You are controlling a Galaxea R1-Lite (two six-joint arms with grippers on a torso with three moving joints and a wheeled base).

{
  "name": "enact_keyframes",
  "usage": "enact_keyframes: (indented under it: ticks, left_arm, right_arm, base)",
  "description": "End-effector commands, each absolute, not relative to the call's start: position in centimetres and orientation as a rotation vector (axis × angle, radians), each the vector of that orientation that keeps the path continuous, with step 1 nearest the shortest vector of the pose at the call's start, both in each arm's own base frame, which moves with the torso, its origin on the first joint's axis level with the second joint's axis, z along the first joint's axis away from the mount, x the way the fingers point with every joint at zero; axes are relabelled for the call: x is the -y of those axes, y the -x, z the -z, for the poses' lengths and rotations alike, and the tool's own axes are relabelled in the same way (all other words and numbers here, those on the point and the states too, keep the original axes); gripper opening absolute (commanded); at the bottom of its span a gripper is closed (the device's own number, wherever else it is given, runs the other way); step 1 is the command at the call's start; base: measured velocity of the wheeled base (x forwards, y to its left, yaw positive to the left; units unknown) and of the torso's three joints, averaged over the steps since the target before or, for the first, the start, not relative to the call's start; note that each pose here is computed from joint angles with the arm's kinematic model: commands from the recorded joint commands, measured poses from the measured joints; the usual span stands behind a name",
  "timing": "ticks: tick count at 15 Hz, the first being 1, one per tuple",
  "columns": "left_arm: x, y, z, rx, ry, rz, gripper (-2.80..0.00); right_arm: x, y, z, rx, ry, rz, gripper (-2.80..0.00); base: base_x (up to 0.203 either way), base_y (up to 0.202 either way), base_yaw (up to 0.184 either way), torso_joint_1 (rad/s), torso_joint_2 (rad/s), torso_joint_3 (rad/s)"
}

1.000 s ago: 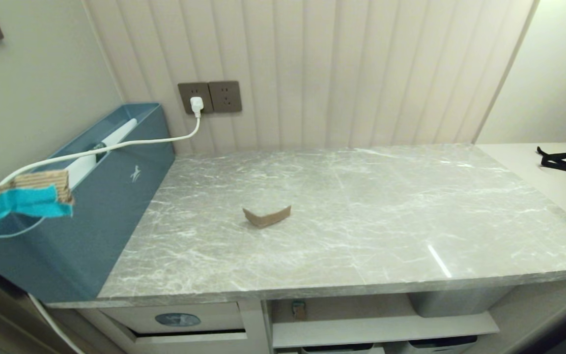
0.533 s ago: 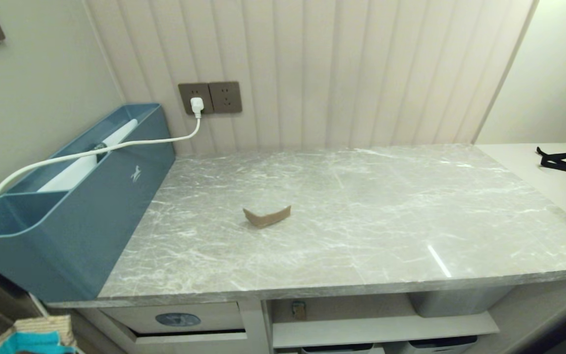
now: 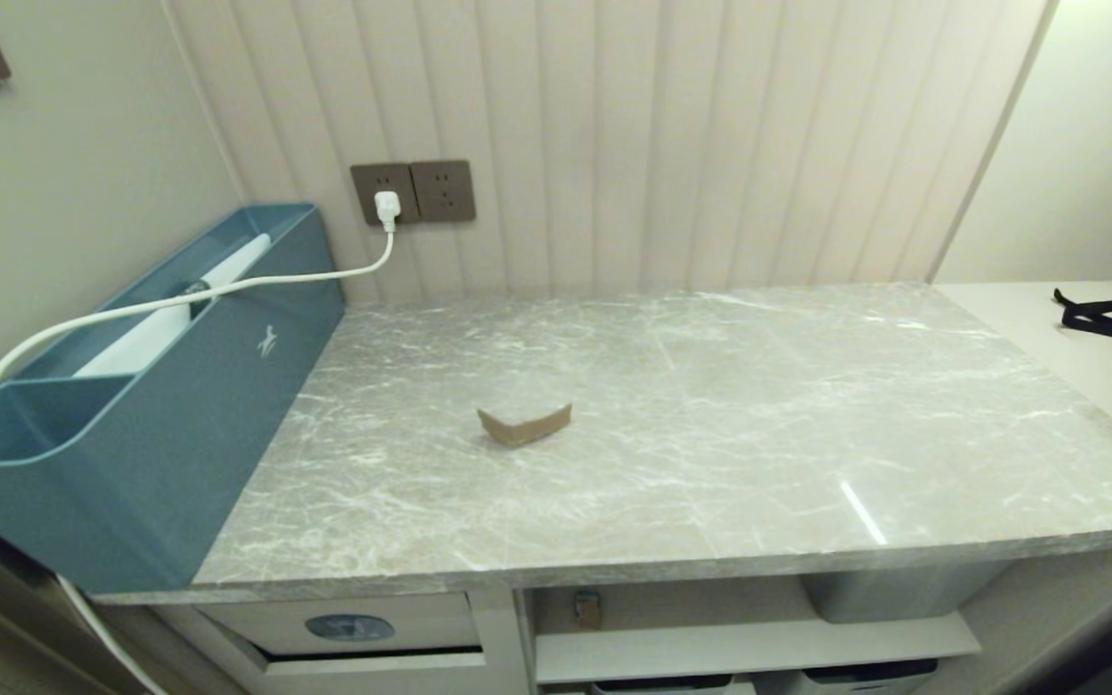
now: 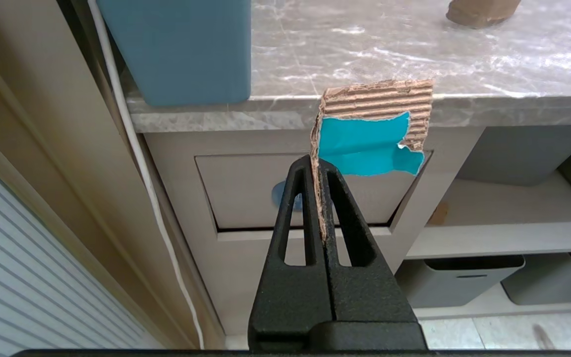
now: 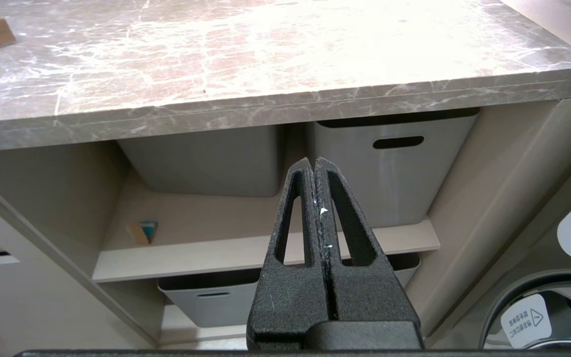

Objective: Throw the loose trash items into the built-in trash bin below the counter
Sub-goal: Put the garbage in the trash can

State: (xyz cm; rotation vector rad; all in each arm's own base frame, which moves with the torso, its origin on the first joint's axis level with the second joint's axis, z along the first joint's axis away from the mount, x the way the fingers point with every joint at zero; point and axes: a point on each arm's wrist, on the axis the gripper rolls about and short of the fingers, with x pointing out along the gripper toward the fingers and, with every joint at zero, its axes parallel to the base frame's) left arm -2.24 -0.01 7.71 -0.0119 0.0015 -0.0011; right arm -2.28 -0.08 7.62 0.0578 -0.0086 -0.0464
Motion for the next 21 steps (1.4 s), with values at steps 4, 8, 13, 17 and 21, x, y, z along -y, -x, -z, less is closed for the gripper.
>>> enact_keyframes:
  ticks: [4,8,13,17,21]
  left_arm:
    - [0.02,2.24,-7.51,-0.005,0.006,0.002,-2.80]
    - [0.02,2.25,-7.50,-0.004,0.007,0.002,-2.80]
    - [0.02,2.25,-7.47,-0.005,0.006,0.002,-2.80]
    - [0.02,2.25,-7.47,-0.005,0.006,0.002,-2.80]
    - [0.02,2.25,-7.53,-0.001,0.008,0.002,-2.80]
  right_arm:
    - [0.08,2.26,-7.59,0.006,-0.057,0.047,-2.80]
    - [0.08,2.26,-7.59,0.006,-0.058,0.046,-2.80]
    - [0.08,2.26,-7.59,0.006,-0.058,0.047,-2.80]
    - [0.08,2.26,-7.59,0.006,-0.057,0.046,-2.80]
    - [0.08,2.26,-7.59,0.006,-0.057,0.046,-2.80]
  base:
    - [0.000,0.000,0.000,0.000,0.00,0.000]
    - [0.000,0.000,0.000,-0.095,0.20,0.109]
    - [0.000,0.000,0.000,-0.236,0.53,0.283]
    - [0.000,0.000,0.000,-0.235,0.52,0.286]
    - [0.000,0.000,0.000,-0.218,0.50,0.286]
